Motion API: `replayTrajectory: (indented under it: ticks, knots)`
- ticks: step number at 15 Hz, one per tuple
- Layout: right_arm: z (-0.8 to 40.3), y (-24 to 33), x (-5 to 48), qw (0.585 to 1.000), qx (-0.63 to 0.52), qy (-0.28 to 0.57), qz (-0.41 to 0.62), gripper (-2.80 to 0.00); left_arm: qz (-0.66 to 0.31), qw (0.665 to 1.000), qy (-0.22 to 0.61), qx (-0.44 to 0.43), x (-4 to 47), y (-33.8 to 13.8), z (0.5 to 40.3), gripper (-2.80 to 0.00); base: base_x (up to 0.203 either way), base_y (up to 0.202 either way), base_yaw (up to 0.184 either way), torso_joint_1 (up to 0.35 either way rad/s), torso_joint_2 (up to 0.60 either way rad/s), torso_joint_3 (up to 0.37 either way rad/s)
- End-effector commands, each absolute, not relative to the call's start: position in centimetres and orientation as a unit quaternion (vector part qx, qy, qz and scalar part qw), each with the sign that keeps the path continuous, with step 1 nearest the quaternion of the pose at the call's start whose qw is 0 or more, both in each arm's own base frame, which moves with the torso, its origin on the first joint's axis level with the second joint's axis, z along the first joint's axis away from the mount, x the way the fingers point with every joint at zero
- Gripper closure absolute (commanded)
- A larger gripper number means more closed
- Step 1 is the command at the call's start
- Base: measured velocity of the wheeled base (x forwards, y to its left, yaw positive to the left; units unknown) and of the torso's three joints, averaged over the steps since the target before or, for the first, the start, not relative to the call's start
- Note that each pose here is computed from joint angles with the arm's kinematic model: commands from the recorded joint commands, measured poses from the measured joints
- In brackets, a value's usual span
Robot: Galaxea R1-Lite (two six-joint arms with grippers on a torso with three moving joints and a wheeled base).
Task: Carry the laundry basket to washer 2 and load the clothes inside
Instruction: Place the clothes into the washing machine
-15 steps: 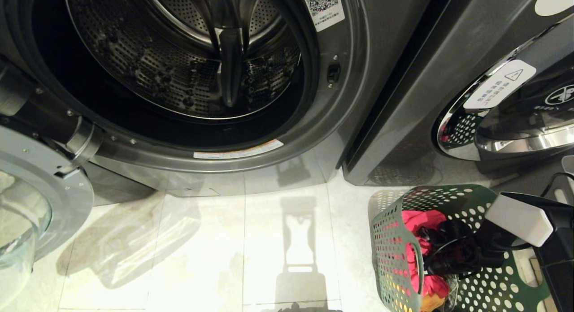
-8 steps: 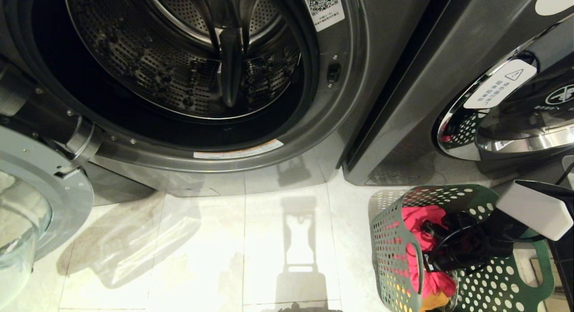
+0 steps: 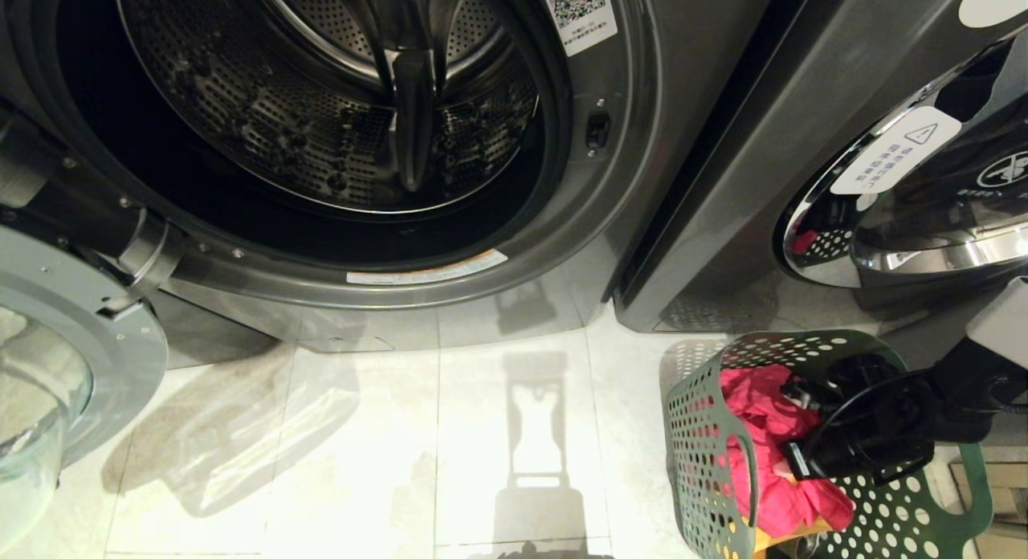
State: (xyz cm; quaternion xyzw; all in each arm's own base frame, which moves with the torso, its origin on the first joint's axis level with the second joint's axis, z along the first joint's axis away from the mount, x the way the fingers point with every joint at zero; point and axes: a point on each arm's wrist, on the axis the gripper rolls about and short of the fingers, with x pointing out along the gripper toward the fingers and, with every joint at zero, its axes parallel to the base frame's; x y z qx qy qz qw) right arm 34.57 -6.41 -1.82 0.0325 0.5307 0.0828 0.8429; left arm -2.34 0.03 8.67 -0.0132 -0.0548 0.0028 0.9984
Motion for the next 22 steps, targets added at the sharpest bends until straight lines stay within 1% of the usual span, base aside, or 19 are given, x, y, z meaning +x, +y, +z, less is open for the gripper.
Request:
replayTrajectory:
  ticks: [1, 6, 8, 11, 12, 14, 17, 19, 21, 22]
  knots:
    - [2.4, -6.0, 32.6, 0.859, 0.026, 0.504, 0.084, 0.0, 0.003, 0.999, -0.034, -0.013, -2.0, 0.0, 7.6, 0.0, 0.0, 0.0, 0.0, 0.0, 0.0, 0.0]
    - [9.9, -4.5, 25.1, 0.848, 0.035, 0.521, 0.084, 0.0, 0.003, 0.999, -0.034, -0.013, -2.0, 0.0, 7.6, 0.0, 0.0, 0.0, 0.0, 0.0, 0.0, 0.0]
    - [13.0, -3.6, 20.8, 0.836, 0.058, 0.54, 0.075, 0.0, 0.003, 0.999, -0.034, -0.013, -2.0, 0.0, 7.6, 0.0, 0.0, 0.0, 0.0, 0.0, 0.0, 0.0]
    - [16.3, -2.3, 14.3, 0.817, 0.1, 0.565, 0.052, 0.0, 0.003, 0.999, -0.035, -0.013, -2.0, 0.0, 7.6, 0.0, 0.0, 0.0, 0.0, 0.0, 0.0, 0.0]
    - [17.0, -1.9, 12.2, 0.804, 0.115, 0.582, 0.045, 0.0, 0.003, 0.999, -0.035, -0.013, -2.0, 0.0, 7.6, 0.0, 0.0, 0.0, 0.0, 0.0, 0.0, 0.0]
    - [18.7, -1.0, 7.8, 0.752, 0.155, 0.64, 0.029, 0.0, 0.003, 0.999, -0.034, -0.013, -2.0, 0.0, 7.6, 0.0, 0.0, 0.0, 0.0, 0.0, 0.0, 0.0]
    - [22.7, 0.1, 4.1, 0.717, 0.218, 0.659, 0.063, 0.0, 0.003, 0.999, -0.035, -0.013, -2.0, 0.0, 7.6, 0.0, 0.0, 0.0, 0.0, 0.0, 0.0, 0.0]
    - [24.3, 0.4, 3.5, 0.721, 0.246, 0.639, 0.101, 0.0, 0.003, 0.999, -0.035, -0.013, -2.0, 0.0, 7.6, 0.0, 0.0, 0.0, 0.0, 0.0, 0.0, 0.0]
    - [25.2, 0.5, 3.4, 0.737, 0.229, 0.623, 0.128, 0.0, 0.003, 0.999, -0.035, -0.013, -2.0, 0.0, 7.6, 0.0, 0.0, 0.0, 0.0, 0.0, 0.0, 0.0]
    - [25.4, 0.7, 3.4, 0.738, 0.217, 0.622, 0.149, 0.0, 0.003, 0.999, -0.035, -0.013, -2.0, 0.0, 7.6, 0.0, 0.0, 0.0, 0.0, 0.0, 0.0, 0.0]
